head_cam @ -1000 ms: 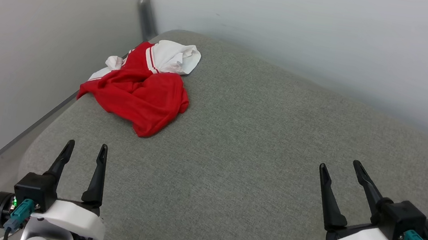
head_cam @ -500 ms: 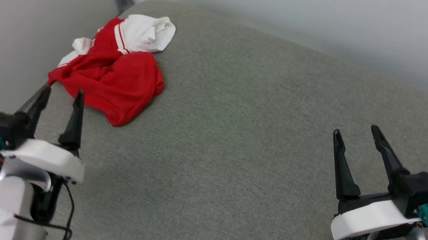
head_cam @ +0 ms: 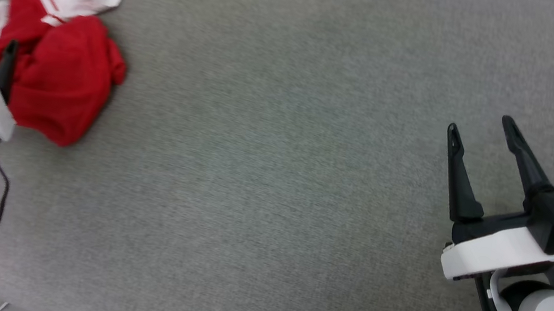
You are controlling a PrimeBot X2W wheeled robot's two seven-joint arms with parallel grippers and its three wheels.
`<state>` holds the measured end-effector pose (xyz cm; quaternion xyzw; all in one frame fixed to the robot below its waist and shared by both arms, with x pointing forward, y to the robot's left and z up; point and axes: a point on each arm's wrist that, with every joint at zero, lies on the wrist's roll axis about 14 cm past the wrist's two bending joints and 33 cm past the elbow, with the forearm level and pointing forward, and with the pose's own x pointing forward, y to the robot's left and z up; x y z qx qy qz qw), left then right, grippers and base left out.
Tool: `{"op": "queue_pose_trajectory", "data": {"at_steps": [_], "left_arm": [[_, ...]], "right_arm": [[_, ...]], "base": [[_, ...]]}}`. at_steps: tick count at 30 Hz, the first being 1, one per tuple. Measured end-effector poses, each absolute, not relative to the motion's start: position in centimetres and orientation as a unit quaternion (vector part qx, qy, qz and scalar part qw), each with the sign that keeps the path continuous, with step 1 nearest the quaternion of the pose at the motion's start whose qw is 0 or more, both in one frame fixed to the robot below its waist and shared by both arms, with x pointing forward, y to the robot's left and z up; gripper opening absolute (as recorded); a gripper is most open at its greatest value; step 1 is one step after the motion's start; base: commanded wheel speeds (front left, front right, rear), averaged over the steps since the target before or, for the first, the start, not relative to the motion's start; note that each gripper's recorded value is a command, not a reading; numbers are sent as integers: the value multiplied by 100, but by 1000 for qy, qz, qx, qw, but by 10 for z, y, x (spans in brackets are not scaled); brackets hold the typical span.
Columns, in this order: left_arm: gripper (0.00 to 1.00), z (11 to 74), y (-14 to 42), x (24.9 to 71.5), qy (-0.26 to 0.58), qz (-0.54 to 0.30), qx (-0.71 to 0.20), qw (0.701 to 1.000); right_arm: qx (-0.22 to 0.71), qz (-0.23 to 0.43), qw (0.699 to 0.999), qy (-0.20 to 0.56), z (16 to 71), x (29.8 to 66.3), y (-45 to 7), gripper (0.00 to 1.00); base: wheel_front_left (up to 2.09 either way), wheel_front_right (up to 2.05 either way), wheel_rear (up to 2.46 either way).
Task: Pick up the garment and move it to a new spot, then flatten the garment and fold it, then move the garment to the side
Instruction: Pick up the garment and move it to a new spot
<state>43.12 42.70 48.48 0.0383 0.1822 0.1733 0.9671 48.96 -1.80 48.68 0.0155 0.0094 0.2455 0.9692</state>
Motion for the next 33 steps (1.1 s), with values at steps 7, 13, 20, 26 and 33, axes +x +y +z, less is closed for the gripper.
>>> {"op": "queue_pose_trajectory", "data": {"at_steps": [7, 13, 20, 26, 33], "left_arm": [[100, 415, 437, 428, 377, 166, 9, 911], [100, 372, 440, 409, 483, 176, -31, 857], [20, 359, 440, 406, 501, 189, -63, 843], [0, 374, 446, 410, 451, 206, -52, 867], [0, 451, 469, 434, 299, 239, 8, 924]], "right_arm": [[17, 221, 975, 31, 459, 505, -36, 100], [16, 206, 977, 46, 441, 511, -48, 100], [15, 191, 980, 51, 438, 510, -60, 100], [21, 183, 982, 33, 456, 507, -66, 100], [31, 179, 983, 18, 479, 491, -70, 100]], "base": [[0, 0, 0], [0, 0, 0], [0, 0, 0], [0, 0, 0], [0, 0, 0]]}}
